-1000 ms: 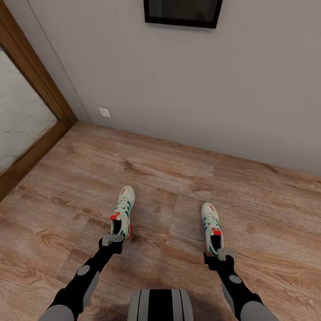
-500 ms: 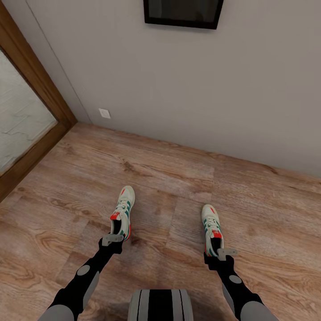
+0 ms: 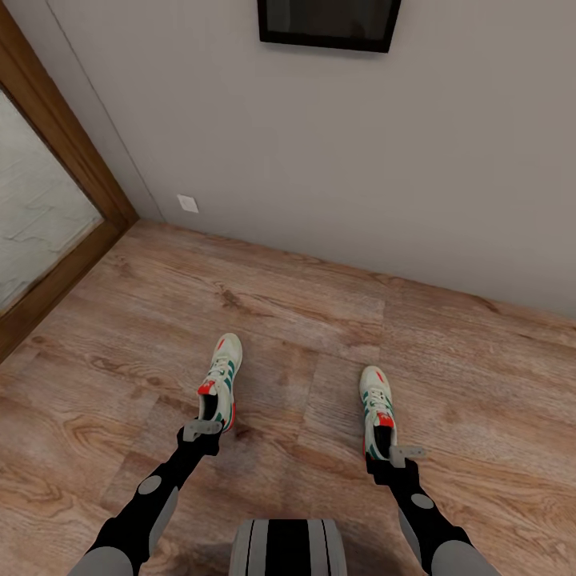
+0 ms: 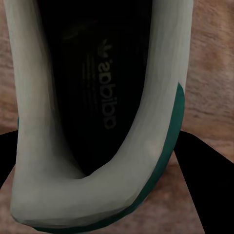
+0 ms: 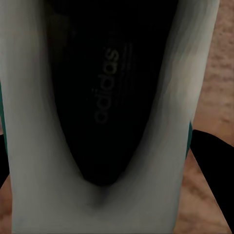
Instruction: Pick up the two gym shoes and the two sandals from the corridor floor and place them onto the hallstand (shoe rack) in the corridor, making sure they are on the rack and not on the floor. Arrange them so the two gym shoes are next to each other and the two sandals are next to each other.
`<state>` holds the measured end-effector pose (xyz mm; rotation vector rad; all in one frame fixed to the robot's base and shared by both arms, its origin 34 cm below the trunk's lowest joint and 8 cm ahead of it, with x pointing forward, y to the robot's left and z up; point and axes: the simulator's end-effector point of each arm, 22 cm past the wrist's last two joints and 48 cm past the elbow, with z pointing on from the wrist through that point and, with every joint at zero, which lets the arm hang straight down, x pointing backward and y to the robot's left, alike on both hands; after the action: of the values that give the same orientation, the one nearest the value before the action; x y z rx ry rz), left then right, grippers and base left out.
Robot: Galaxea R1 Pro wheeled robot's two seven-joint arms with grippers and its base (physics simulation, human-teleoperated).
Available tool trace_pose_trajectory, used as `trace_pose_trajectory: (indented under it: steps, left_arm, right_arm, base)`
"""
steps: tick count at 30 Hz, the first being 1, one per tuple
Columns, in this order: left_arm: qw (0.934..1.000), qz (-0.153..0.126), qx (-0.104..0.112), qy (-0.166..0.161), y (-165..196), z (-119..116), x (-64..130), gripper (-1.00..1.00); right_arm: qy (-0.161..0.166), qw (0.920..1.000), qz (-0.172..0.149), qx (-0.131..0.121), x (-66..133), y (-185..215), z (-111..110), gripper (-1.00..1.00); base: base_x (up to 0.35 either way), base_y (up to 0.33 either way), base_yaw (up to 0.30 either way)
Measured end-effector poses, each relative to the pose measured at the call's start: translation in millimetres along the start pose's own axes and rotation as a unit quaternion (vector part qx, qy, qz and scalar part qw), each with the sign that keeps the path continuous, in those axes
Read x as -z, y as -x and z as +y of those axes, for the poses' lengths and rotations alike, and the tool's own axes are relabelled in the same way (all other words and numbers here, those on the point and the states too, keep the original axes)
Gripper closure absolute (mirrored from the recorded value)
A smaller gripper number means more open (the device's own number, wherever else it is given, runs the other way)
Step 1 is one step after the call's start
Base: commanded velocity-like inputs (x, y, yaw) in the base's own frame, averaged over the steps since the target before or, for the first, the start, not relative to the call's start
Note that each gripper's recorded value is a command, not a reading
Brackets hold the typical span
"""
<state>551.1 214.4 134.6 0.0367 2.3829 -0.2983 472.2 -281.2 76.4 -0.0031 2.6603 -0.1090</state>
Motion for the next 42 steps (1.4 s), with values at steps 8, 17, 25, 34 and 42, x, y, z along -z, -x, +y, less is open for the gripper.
trace_pose_trajectory:
  steps: [8,17,25,34,42]
  left_arm:
    - [1.0000,-0.007,-0.002,0.000,8,0,1.4,1.00]
    - [0.9997,-0.024,-0.003,0.001,29,-1,6.6,1.00]
    - [0.9992,-0.038,-0.006,0.007,48,5,13.0,1.00]
    - [0.9991,-0.029,-0.017,0.026,39,31,34.0,1.00]
    - [0.9976,0.015,0.003,0.067,-34,65,91.9,1.00]
  right_arm:
    - [0.000,1.0000,-0.006,0.000,2.2,7,0,1.00]
    - [0.000,0.9997,-0.024,-0.002,9.1,27,-1,1.00]
    - [0.000,0.9992,-0.041,-0.003,15.9,46,-2,1.00]
    - [-0.003,0.9981,-0.062,-0.003,24.3,68,-4,1.00]
    - [-0.020,0.9964,-0.082,0.002,35.0,84,-32,1.00]
  base:
    - [0.000,0.000,0.000]
    - [0.000,0.000,0.000]
    - [0.000,0.000,0.000]
    - [0.000,0.000,0.000]
    - [0.000,0.000,-0.109]
